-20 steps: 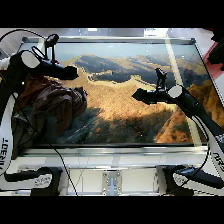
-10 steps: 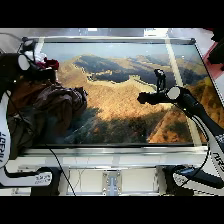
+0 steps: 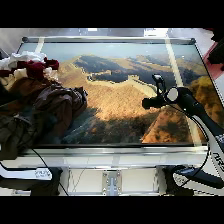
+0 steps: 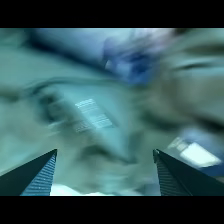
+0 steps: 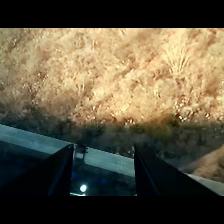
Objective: Fold the shirts.
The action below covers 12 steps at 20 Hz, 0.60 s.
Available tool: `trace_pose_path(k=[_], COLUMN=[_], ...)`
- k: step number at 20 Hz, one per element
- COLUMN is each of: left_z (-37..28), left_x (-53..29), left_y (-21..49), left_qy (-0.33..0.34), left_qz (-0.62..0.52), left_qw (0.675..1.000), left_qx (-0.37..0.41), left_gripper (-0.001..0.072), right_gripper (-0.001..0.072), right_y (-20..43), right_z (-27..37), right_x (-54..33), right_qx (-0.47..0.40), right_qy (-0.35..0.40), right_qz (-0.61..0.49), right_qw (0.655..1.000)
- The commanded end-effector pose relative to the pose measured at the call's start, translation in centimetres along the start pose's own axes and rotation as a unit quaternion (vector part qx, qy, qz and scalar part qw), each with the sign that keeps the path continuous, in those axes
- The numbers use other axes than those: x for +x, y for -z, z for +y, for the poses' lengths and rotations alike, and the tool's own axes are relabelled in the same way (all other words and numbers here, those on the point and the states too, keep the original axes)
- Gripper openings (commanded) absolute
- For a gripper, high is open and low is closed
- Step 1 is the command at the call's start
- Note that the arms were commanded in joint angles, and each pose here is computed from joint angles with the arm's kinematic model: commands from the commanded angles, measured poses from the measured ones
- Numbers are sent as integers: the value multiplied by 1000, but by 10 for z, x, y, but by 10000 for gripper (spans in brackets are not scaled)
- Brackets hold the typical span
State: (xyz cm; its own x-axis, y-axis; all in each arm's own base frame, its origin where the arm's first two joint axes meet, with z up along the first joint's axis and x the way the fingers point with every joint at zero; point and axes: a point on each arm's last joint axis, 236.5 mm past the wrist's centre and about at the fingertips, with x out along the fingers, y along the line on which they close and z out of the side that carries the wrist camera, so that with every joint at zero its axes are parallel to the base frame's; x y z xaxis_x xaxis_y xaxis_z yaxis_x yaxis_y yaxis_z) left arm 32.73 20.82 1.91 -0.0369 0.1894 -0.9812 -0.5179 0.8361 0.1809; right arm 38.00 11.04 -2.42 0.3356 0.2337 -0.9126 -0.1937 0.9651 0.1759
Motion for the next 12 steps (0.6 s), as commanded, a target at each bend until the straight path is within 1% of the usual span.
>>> trace_pose_path(k=[1,3,6,7,9,10,12], left_z=[59,74,79,73,50,49,60], left_x=[26,39,59,65,78,86,100], left_y=[22,27,29,29,30,31,31], left_qy=[-26,-26,-19,-10,37,37,13], left_qz=[47,55,72,78,92,101,113], left_qw=[999,998,997,997,994,993,992], left_qx=[-4,-4,15,23,42,49,58], left_gripper=[710,713,715,715,715,715,715], right_gripper=[444,443,443,443,443,443,443], right_y=[1,1,1,1,-2,-3,-4], right_z=[-2,0,1,1,1,1,2], right_x=[0,0,0,0,0,0,0], right_qx=[-3,2,6,11,18,20,32], right_qy=[5,0,-3,-3,-2,-3,-5], right_qz=[1,3,2,2,-4,-7,-8], right_qw=[1000,1000,1000,1000,1000,1000,999])
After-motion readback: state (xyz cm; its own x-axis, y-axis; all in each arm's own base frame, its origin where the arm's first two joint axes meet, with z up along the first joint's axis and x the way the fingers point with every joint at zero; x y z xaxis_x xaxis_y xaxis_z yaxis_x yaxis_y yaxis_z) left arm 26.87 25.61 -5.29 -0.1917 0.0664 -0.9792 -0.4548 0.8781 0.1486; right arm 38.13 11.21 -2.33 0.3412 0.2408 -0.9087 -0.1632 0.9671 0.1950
